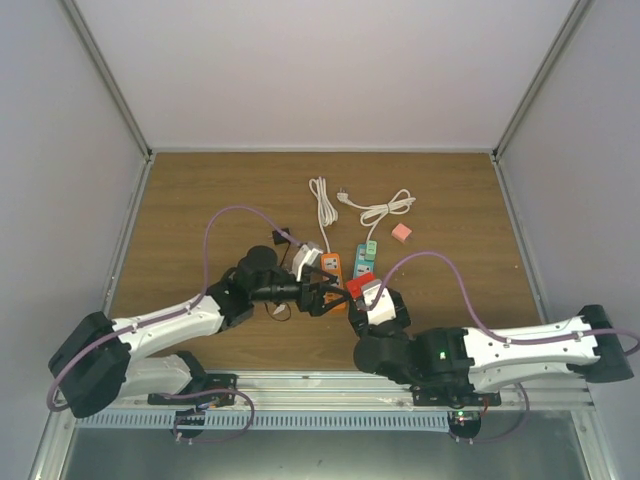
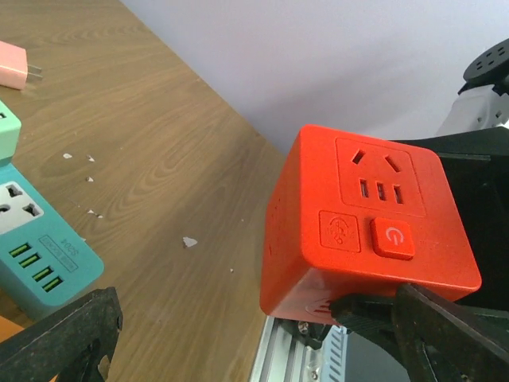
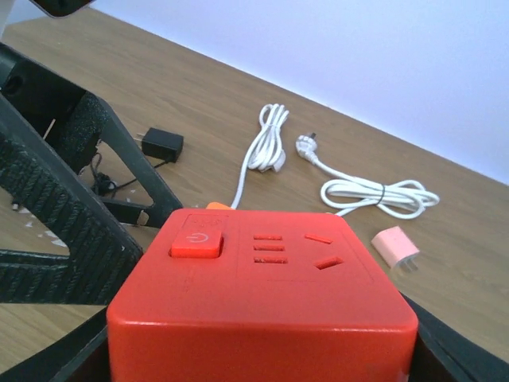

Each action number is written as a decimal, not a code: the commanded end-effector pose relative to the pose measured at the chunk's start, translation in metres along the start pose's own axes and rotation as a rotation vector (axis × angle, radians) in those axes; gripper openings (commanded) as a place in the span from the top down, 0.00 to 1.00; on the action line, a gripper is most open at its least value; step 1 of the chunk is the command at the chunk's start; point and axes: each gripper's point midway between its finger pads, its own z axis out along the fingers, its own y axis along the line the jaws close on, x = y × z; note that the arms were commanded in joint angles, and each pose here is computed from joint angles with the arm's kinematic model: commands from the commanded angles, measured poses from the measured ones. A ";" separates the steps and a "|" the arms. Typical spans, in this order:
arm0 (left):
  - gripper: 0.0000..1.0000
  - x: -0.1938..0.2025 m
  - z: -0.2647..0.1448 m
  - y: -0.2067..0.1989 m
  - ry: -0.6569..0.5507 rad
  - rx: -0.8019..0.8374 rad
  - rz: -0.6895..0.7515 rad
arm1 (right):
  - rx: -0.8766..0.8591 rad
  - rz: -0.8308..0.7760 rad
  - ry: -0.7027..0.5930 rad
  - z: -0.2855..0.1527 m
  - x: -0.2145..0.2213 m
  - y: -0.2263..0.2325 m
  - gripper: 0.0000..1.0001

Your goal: Insert the plug

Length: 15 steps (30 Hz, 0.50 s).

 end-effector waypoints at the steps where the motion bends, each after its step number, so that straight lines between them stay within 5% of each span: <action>1: 0.05 -0.007 0.013 -0.019 0.007 0.069 0.039 | -0.040 0.030 -0.051 -0.002 -0.018 0.013 0.85; 15: 0.05 -0.028 0.022 -0.041 -0.002 0.123 0.057 | -0.096 -0.058 -0.019 0.001 -0.005 0.028 0.85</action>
